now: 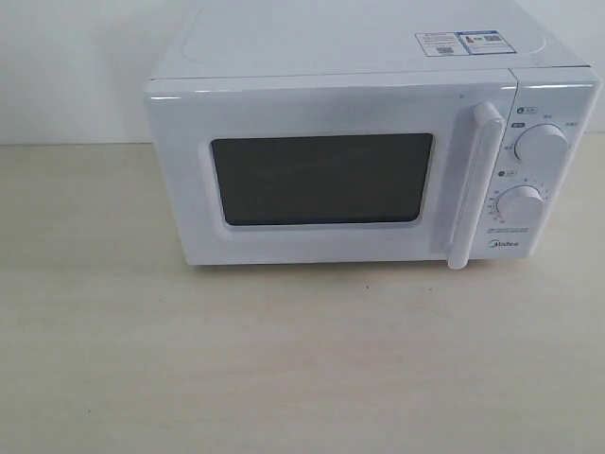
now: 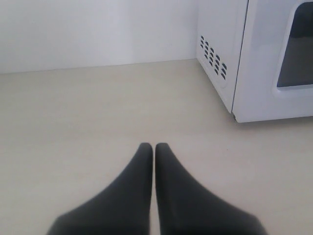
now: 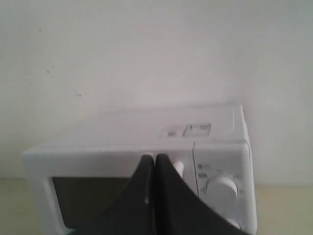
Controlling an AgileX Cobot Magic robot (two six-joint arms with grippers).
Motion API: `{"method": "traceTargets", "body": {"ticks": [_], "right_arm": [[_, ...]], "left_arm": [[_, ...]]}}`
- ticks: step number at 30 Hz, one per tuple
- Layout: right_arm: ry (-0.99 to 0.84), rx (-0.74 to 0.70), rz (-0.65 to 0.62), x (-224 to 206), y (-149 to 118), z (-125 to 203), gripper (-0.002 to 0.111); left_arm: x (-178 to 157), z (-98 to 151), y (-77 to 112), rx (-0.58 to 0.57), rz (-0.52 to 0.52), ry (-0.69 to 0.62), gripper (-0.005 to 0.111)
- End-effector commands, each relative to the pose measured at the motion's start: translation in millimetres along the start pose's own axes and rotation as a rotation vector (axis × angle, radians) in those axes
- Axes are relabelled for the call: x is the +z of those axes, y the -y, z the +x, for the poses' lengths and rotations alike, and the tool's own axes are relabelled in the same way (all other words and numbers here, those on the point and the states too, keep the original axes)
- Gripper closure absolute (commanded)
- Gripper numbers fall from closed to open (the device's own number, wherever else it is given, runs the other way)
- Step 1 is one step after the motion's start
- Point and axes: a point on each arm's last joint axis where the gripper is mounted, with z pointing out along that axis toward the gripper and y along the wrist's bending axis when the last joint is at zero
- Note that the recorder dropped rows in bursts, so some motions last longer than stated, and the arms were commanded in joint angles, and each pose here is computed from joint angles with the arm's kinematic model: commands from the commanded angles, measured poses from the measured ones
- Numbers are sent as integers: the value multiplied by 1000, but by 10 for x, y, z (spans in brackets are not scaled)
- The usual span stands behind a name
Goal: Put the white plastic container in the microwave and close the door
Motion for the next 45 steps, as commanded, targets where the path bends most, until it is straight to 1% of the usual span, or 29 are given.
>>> {"method": "traceTargets", "body": {"ticks": [1,2,6,9,11,15,19,23,45], "right_arm": [[-80,111,95,25,136,333,108],[-94,123,110,17,166,435,108],[-127,53,135,-30,248,773,108],[-158,38,144,-31,279,904,108],[-188,28,146,-36,281,931,108],[-214,-65,153,-41,295,947,108],[-305,-127,171,-65,321,1020,108],[-375,-135,184,-89,337,1079,108],[-373,-130,184,-88,336,1077,108]], "left_arm": [[2,12,1,-6,-1,-2,103],[2,12,1,-6,-1,-2,103],[2,12,1,-6,-1,-2,103],[2,12,1,-6,-1,-2,103],[2,12,1,-6,-1,-2,103],[2,12,1,-6,-1,-2,103],[2,12,1,-6,-1,-2,103],[2,12,1,-6,-1,-2,103],[2,12,1,-6,-1,-2,103]]}}
